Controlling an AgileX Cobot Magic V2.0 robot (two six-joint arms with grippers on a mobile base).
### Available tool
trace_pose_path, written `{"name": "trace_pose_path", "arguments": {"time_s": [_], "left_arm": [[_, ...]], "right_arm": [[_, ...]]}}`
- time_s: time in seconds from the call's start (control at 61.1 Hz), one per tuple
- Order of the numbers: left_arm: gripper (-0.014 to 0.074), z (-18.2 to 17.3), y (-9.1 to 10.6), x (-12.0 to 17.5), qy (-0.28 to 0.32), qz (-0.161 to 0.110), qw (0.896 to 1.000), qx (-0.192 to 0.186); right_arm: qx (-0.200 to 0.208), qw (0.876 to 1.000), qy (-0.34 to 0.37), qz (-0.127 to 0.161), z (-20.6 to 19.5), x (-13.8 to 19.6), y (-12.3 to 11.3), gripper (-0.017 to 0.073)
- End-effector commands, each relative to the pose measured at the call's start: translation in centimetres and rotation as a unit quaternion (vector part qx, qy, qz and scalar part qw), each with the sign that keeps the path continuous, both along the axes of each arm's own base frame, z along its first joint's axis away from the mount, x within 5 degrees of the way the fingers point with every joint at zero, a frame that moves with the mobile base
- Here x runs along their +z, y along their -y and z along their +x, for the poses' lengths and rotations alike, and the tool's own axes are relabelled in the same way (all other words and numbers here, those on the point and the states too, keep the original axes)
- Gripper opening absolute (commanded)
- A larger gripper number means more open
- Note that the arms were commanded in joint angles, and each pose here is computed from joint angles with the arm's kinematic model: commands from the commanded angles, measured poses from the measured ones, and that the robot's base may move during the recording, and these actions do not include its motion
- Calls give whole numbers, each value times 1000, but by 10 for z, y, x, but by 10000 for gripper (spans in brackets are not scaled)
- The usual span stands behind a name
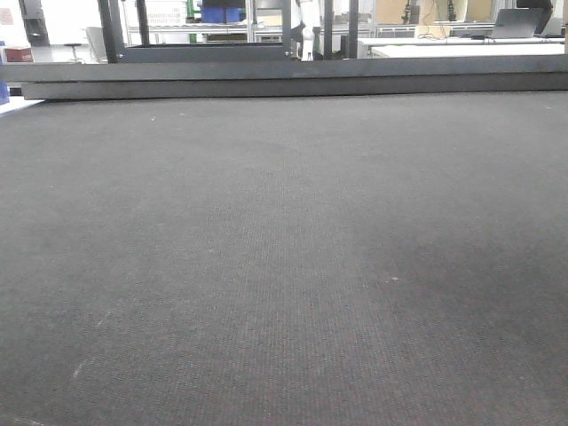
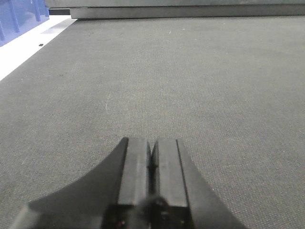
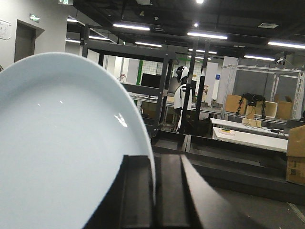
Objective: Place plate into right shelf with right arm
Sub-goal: 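Drive the base toward the steel shelf holding the plate in the right gripper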
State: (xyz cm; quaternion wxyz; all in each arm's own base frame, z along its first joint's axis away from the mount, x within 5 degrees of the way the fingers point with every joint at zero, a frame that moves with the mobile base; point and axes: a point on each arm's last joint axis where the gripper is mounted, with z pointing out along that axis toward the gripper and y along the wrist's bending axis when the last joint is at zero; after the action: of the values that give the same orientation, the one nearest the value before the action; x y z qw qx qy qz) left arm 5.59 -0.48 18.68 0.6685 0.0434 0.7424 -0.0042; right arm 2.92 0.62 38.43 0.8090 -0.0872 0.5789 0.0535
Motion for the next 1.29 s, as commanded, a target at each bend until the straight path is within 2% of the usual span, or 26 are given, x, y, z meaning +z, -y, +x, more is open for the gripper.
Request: {"name": "trace_pose_path", "arguments": {"time_s": [0.0, 1.276], "left_arm": [[-47, 0, -1, 6, 44, -7, 999, 8], [-47, 0, -1, 6, 44, -7, 999, 8]], "right_arm": [[-3, 998, 59, 7, -5, 17, 1, 28], [-3, 998, 58, 7, -5, 16, 1, 28]]}}
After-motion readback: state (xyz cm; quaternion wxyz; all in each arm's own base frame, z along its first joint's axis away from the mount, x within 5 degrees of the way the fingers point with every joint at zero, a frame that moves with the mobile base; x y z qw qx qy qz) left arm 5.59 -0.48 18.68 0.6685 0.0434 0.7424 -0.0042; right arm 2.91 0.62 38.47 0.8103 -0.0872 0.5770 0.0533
